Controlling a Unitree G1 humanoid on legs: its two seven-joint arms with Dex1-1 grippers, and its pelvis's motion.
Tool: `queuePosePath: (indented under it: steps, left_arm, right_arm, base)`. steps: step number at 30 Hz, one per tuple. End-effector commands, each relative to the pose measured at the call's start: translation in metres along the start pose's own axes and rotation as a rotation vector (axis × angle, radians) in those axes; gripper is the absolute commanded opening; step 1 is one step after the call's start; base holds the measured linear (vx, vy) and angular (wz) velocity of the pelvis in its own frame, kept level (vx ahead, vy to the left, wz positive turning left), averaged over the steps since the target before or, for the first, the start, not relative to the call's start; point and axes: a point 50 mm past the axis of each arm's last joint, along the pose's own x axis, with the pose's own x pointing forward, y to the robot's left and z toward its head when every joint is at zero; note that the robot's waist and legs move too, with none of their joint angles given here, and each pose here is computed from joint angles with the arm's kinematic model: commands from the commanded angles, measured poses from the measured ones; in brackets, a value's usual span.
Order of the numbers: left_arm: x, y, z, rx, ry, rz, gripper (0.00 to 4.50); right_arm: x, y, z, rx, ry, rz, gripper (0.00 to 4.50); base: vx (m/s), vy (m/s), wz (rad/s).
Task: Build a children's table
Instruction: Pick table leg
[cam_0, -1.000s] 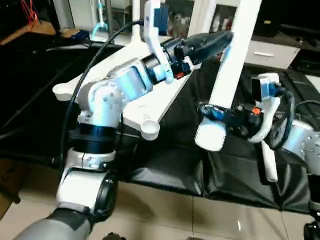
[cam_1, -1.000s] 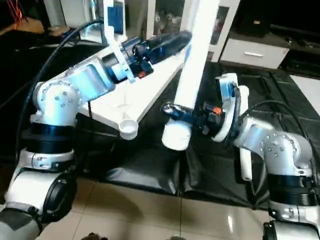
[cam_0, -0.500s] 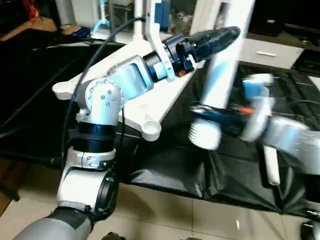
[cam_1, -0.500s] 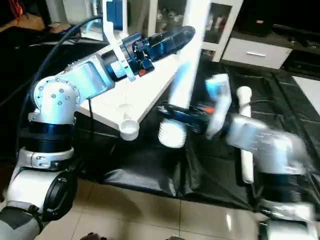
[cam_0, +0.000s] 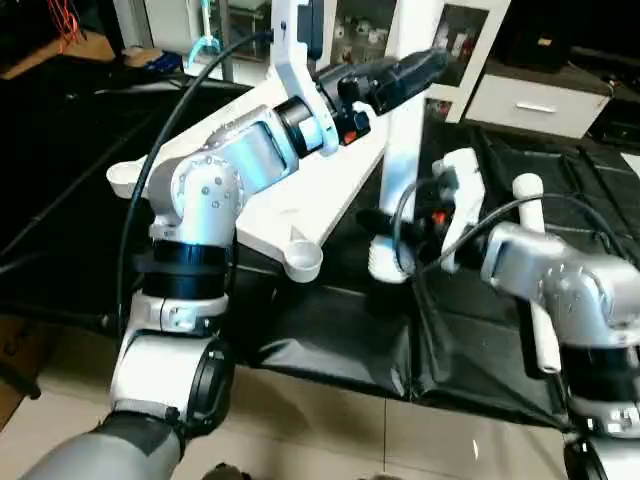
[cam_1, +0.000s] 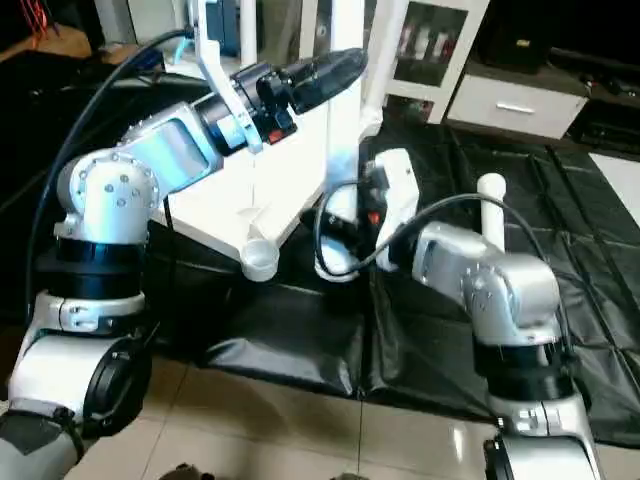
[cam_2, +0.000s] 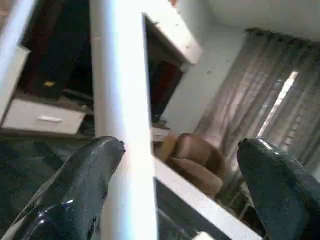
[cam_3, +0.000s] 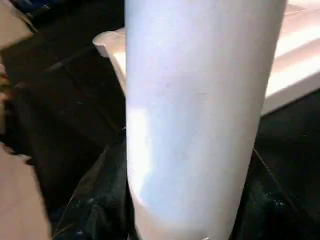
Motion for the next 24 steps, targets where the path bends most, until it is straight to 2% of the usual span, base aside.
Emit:
queuePosePath:
  steps: [1,4,6,13,14,17,18,24]
  left_arm:
    - [0.0070,-0.0008,-0.0006,-0.006,0.021,0.031,4.26]
    - [0.0072,0.0000,0.0000,-0.029,0.014,0.030,4.26]
    - [0.0077,0.0029,-0.0024,-0.043,0.025,0.042,4.26]
    - [0.0084,0.0063,-0.0005,-0.054,0.004,0.060,4.26]
    - [0.0082,0.0062,0.0019,-0.060,-0.007,0.057,4.08]
    - [0.0076,0.0069,0.0042,-0.062,-0.015,0.058,4.08]
    - [0.0072,0.0074,0.0049,-0.065,-0.016,0.056,3.86]
    - [0.0064,0.0076,0.0054,-0.072,-0.023,0.051,3.38]
  right_arm:
    - [-0.0002,0.0084,0.0084,-0.110,-0.029,0.003,1.88]
    - [0.0002,0.0104,0.0073,-0.139,-0.023,-0.001,1.88]
    - [0.0012,0.0146,0.0052,-0.204,-0.005,-0.004,1.88]
    - [0.0011,0.0175,0.0058,-0.237,-0.013,-0.004,1.88]
    - [0.0007,0.0167,0.0053,-0.243,-0.013,-0.009,1.88]
    - [0.0001,0.0152,0.0045,-0.247,-0.013,-0.016,1.88]
    - [0.0000,0.0144,0.0042,-0.252,-0.012,-0.019,1.88]
    - [0.0000,0.0138,0.0034,-0.266,-0.009,-0.020,1.88]
  base:
    - [0.000,0.000,0.00]
    - [0.000,0.000,0.00]
    - [0.000,0.000,0.00]
    - [0.000,0.000,0.00]
    - [0.000,0.000,0.00]
    - [0.000,0.000,0.00]
    - [0.000,0.000,0.00]
    - [0.000,0.000,0.00]
